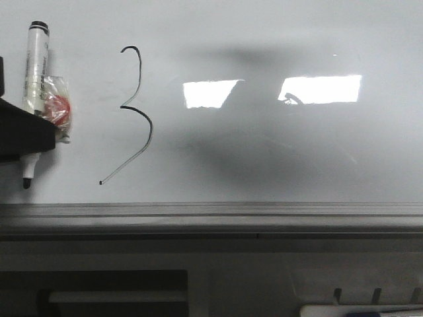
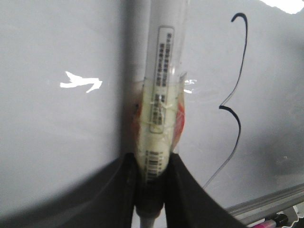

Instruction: Write number 3 on whiteboard

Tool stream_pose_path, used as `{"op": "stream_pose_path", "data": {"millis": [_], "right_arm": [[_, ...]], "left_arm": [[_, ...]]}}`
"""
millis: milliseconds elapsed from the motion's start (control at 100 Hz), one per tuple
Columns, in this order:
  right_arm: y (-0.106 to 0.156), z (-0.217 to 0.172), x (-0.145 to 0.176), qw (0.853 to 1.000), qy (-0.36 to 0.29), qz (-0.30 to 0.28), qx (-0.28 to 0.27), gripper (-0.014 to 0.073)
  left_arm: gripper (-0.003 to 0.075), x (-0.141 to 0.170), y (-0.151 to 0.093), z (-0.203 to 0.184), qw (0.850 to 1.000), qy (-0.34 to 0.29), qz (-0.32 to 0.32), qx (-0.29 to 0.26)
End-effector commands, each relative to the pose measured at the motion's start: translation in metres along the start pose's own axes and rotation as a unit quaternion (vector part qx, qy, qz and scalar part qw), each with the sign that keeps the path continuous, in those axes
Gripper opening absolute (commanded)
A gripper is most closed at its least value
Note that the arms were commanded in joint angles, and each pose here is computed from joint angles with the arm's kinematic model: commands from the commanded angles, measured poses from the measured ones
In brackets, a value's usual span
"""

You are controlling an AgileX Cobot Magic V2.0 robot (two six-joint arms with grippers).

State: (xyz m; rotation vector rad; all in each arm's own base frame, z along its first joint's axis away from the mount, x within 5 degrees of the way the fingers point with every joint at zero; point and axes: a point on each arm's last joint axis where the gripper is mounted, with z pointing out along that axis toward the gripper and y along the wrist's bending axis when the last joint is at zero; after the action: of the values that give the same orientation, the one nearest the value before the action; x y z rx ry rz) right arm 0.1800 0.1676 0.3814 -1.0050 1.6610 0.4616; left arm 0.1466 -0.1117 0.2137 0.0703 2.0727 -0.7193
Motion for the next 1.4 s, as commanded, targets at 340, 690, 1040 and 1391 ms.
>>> {"op": "stream_pose_path", "data": {"millis": [340,690,1040,1391], "right_arm": [[-0.004,-0.012,-0.015,0.999,-0.040,0.006,0.019,0.0545],[-0.004,-0.012,-0.015,0.999,-0.040,0.006,0.019,0.0545],[-0.003,-0.011,-0.014,0.999,-0.033,0.007,0.011,0.0545],[-0.003,-0.011,-0.014,0.999,-0.032,0.007,0.010,0.0545]], "left_arm": [[-0.0021,-0.014,0.003,-0.002,0.999,-0.034,-0.013,-0.008],[-0.0021,-0.017,0.012,-0.011,0.999,-0.018,0.008,-0.031],[0.0009,-0.021,0.010,-0.011,0.999,-0.029,0.032,-0.024],[0.0167,-0.024,0.008,-0.011,0.999,-0.049,0.001,-0.019]]}}
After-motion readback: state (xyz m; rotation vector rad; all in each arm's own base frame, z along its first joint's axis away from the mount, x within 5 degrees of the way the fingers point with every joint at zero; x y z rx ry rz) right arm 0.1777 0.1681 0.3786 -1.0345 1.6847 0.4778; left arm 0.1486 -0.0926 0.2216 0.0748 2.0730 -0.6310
